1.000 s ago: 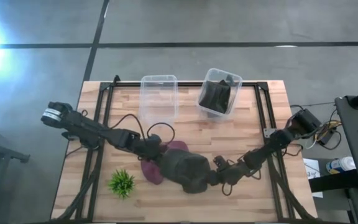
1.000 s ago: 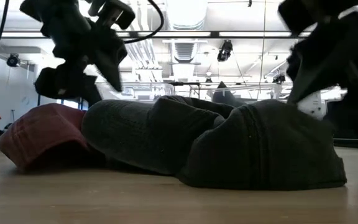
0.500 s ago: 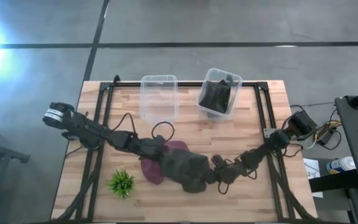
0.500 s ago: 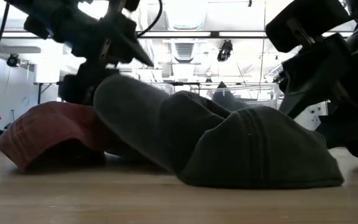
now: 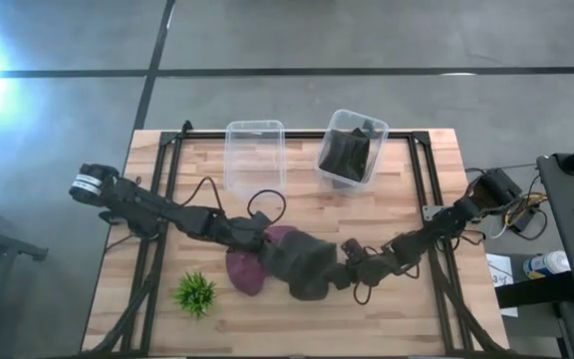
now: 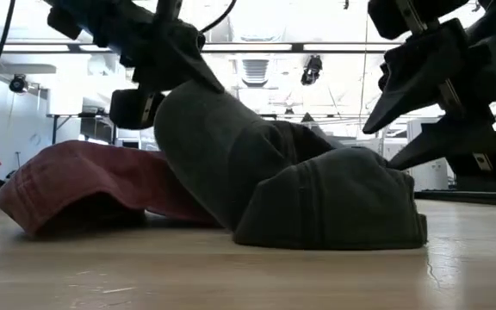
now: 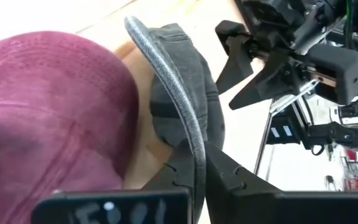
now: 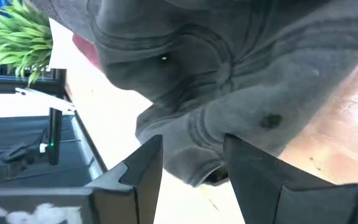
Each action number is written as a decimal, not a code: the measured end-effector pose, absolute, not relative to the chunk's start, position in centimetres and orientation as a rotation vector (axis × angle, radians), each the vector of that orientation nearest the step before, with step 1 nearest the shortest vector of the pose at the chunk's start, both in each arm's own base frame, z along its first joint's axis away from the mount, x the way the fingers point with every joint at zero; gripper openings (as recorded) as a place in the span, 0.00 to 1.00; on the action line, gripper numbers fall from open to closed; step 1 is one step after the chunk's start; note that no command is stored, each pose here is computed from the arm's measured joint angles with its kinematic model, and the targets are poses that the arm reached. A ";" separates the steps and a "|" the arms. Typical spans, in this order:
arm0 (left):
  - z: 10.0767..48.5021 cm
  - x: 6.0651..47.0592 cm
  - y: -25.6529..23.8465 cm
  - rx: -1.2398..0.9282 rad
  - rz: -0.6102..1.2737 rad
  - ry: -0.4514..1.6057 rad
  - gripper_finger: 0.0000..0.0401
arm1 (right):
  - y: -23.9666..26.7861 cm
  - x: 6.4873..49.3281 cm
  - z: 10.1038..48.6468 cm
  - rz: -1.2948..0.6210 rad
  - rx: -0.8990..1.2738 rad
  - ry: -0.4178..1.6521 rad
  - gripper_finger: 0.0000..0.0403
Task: Pick and place caps into container
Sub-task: Put the dark gray cap into the right transparent container, then put the dark red cap into the left transparent container
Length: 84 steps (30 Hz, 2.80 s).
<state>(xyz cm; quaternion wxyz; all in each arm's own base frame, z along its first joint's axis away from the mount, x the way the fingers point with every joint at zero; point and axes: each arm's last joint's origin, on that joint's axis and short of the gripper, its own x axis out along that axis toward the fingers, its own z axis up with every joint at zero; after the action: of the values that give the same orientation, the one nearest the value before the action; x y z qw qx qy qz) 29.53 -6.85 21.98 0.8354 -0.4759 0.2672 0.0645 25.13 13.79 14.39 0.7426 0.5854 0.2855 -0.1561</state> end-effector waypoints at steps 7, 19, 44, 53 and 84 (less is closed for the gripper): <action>28.5 31.7 -4.4 -0.938 0.129 0.384 0.02 | 12.3 23.3 19.2 -0.335 1.158 0.441 0.41; 42.3 33.1 2.7 -0.514 0.452 0.112 0.02 | 7.3 14.2 28.0 -0.356 0.967 0.137 0.41; 34.4 44.7 15.8 -0.801 0.588 0.508 0.02 | 6.2 12.4 28.4 -0.332 0.933 0.166 0.37; 33.1 46.3 14.9 -0.747 0.388 0.441 0.06 | 6.3 12.5 27.9 -0.356 0.938 0.191 0.36; 39.7 39.4 6.8 -0.300 0.203 0.521 0.49 | 8.4 14.9 24.7 -0.387 1.091 0.460 0.44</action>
<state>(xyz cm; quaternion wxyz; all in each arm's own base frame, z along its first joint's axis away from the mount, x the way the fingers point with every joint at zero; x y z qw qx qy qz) 39.37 6.83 39.66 0.9500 -0.1477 0.2563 0.0998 14.94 8.39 24.67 0.8123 0.5108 0.2155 -0.1814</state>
